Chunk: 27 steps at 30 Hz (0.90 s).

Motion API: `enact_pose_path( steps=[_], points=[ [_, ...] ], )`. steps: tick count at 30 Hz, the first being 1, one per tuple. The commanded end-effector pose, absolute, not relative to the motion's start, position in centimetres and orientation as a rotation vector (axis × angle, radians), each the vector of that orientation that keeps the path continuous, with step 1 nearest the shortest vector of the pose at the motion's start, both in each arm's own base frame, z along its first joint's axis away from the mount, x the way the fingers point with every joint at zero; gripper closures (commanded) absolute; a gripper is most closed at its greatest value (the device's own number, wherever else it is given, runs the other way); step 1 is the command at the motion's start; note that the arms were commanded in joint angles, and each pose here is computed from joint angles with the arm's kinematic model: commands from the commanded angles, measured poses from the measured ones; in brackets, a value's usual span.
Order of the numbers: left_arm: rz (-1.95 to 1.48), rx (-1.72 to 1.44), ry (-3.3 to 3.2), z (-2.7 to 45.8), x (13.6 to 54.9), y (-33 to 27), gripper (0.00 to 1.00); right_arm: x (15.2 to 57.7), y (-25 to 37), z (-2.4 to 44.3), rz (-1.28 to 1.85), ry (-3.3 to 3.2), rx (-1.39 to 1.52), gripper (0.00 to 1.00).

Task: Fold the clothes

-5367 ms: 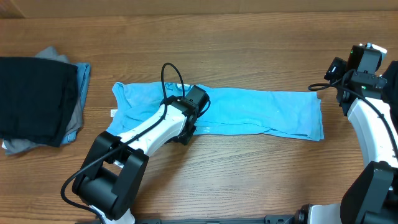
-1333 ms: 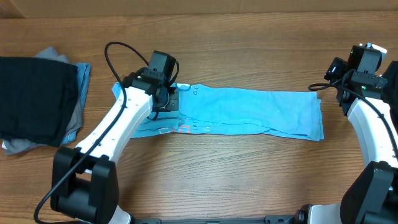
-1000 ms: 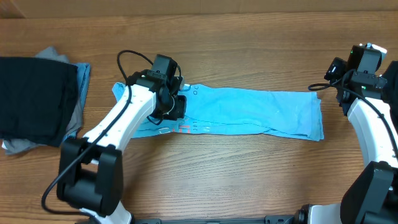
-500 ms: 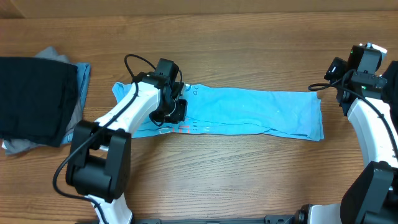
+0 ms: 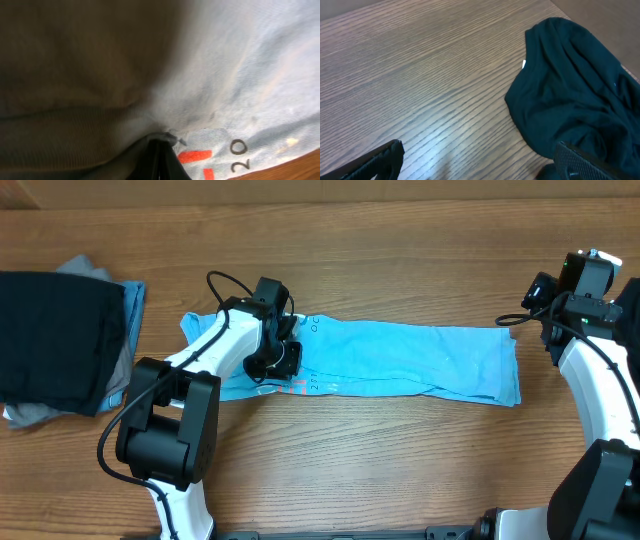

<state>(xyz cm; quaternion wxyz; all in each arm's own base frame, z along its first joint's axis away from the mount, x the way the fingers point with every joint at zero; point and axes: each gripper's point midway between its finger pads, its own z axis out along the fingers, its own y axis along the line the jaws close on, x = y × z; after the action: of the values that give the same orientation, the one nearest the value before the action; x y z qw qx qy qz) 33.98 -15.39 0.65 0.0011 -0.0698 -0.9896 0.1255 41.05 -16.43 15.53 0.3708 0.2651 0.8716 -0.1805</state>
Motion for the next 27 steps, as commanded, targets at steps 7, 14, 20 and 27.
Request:
enact_pose_path(
  steps=[7, 14, 20, 27],
  points=[
    [0.708, -0.269, -3.440, 15.6, 38.3, -17.6, 0.75, 41.2, -16.5, 16.1, -0.465, 2.218, 0.677, 0.00],
    [0.480, -0.212, -3.486, 15.0, 38.2, -15.2, 0.00, 41.2, -16.5, 16.1, -0.465, 2.218, 0.677, 0.00],
    [0.402, -0.195, -3.511, 14.9, 38.5, -14.5, 0.00, 41.2, -16.5, 16.1, -0.465, 2.218, 0.676, 0.00],
    [0.402, -0.195, -3.511, 14.9, 38.5, -14.5, 0.00, 41.8, -15.5, 15.9, -0.383, 2.232, 0.654, 0.00]
  ],
)
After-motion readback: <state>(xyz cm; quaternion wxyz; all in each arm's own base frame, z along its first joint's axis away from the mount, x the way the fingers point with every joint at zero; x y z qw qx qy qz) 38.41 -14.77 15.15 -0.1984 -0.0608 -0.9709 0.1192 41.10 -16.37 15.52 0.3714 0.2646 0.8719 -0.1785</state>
